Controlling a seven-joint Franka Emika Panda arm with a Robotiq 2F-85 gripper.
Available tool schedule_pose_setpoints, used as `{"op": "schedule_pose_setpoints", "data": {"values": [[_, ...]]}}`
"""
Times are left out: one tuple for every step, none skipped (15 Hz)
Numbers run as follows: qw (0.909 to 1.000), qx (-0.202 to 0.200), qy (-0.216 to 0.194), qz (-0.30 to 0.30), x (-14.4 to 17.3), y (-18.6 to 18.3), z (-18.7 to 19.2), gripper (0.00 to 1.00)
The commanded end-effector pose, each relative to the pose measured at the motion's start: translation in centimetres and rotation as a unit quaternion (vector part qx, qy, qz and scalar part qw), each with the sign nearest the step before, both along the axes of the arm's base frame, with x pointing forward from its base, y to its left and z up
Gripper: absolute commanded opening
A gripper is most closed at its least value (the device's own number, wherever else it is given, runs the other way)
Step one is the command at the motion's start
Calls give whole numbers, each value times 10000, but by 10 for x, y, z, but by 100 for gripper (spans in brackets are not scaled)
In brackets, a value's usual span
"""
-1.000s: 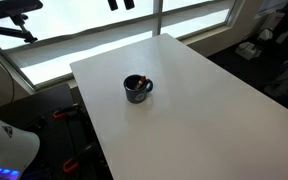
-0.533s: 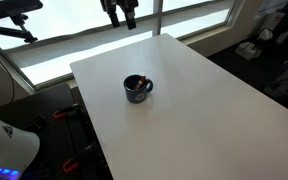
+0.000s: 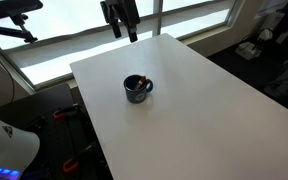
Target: Take the red marker out of the mug.
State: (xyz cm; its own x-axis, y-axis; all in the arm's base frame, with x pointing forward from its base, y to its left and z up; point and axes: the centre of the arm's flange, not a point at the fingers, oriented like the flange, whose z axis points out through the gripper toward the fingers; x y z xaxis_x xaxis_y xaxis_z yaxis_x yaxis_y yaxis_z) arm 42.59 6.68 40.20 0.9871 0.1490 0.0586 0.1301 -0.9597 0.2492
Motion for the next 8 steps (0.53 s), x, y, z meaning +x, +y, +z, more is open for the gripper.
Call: {"op": "schedule_pose_setpoints", "data": {"values": [[9998, 70, -71, 150, 1, -5, -16, 100], [9999, 78, -71, 137, 3, -7, -20, 100], [9999, 98, -61, 129, 4, -8, -25, 100], [9998, 120, -43, 129, 5, -11, -29, 100], [9998, 127, -6, 125, 8, -13, -35, 100], [9999, 123, 24, 119, 9, -15, -38, 100], [9999, 104, 33, 88, 12, -18, -42, 100], [9999, 117, 38, 72, 14, -20, -45, 100]]}}
